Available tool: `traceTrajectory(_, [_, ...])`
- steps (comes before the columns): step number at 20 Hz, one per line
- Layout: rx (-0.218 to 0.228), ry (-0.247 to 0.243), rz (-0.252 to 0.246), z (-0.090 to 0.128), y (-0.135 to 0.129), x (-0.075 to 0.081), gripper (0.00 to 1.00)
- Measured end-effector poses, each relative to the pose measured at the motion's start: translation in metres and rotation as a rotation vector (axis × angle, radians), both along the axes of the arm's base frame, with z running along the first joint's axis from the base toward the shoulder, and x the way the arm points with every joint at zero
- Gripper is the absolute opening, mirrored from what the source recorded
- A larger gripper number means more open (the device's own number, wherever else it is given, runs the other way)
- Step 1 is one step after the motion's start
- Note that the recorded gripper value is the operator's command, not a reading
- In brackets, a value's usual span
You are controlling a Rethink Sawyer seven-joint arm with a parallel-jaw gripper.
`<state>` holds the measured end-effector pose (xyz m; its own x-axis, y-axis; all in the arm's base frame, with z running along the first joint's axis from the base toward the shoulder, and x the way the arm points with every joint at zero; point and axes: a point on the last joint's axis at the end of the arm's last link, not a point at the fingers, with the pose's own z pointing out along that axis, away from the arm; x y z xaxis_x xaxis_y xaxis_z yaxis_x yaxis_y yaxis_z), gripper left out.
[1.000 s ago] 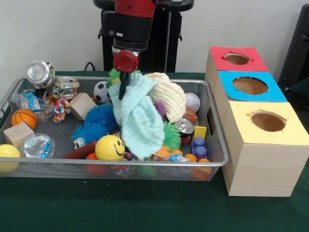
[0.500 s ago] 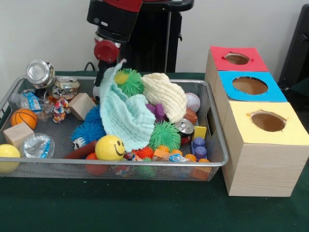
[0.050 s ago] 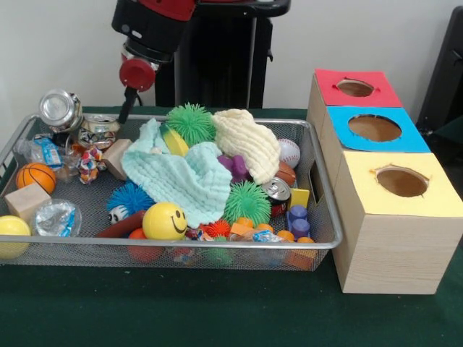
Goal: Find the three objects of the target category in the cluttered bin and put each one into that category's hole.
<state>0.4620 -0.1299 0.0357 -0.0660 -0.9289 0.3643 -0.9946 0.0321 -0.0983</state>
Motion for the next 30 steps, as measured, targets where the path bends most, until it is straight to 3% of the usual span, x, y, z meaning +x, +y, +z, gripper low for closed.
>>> traceTrajectory(5, [-0.003,0.002,-0.055,-0.001,-0.028,-0.006,1.00])
traceTrajectory(7, [-0.003,-0.006,-0.104,-0.003,-0.059,-0.010,1.00])
traceTrajectory(14, [-0.001,-0.036,-0.182,-0.011,-0.119,-0.013,1.00])
traceTrajectory(30, [0.123,-0.099,-0.230,-0.034,-0.123,0.007,1.00])
